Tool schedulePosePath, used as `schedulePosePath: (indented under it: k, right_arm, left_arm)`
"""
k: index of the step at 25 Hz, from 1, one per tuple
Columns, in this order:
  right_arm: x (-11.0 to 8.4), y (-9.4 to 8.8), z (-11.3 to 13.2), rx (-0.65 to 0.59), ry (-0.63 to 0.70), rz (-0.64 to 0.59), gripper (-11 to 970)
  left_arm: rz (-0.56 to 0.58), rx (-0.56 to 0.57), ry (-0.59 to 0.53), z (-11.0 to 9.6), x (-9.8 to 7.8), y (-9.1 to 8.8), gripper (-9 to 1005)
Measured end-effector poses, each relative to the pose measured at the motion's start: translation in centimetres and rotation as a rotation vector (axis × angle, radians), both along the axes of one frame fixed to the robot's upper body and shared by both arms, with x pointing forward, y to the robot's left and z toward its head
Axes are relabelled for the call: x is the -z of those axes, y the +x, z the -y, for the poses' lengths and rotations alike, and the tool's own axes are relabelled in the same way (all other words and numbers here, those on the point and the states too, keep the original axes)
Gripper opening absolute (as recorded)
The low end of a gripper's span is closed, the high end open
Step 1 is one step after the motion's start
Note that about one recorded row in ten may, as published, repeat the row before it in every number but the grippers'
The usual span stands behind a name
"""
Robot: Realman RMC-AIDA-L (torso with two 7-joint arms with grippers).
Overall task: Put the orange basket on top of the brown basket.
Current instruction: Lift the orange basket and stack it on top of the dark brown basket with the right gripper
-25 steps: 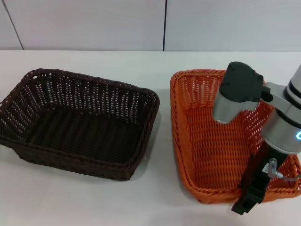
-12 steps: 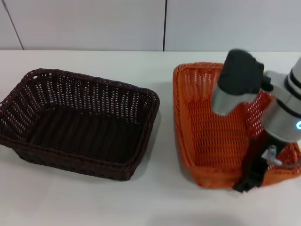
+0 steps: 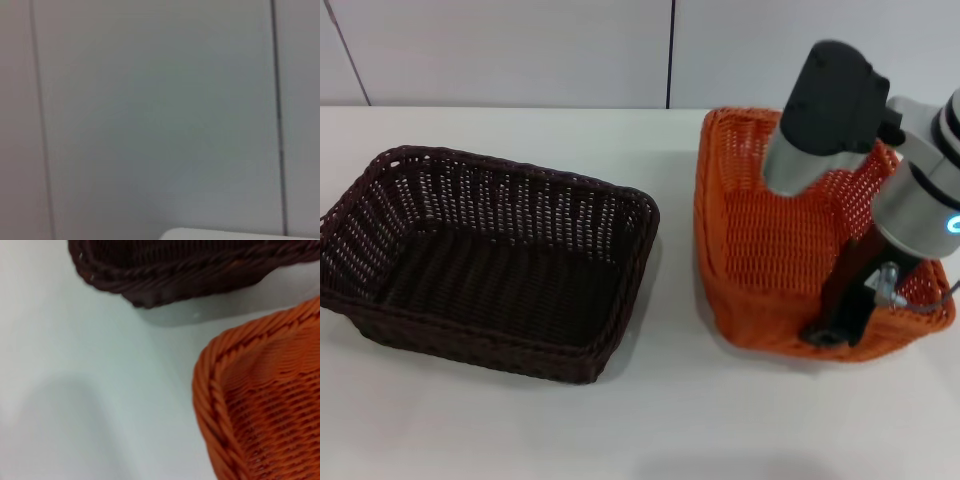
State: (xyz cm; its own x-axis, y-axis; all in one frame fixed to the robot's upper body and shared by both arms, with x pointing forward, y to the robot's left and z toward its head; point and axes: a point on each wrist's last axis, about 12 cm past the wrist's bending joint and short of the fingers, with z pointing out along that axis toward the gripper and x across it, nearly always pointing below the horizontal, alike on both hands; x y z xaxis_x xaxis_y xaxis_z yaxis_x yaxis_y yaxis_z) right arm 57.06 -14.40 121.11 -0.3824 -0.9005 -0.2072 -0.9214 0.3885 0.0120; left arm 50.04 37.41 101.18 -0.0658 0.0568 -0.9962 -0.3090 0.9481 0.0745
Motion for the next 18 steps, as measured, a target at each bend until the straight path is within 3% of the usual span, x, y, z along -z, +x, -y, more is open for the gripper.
schedulePosePath:
  k: [4, 9, 18]
  right_arm:
    - [-1.6, 0.2, -0.3, 0.008, 0.005, 0.087, 168]
    - [-3.4, 0.4, -1.1, 0.0, 0.014, 0.171, 126]
    - [-5.0, 1.2, -2.3, -0.023, -0.016, 0.281, 121]
  left_arm:
    - [0.022, -0.075, -0.015, -1.3, -0.2, -0.4, 637]
    - [0.027, -0.082, -0.014, -1.4, -0.3, -0.5, 637]
    - [0.025, -0.08, -0.012, -1.4, -0.3, -0.6, 637]
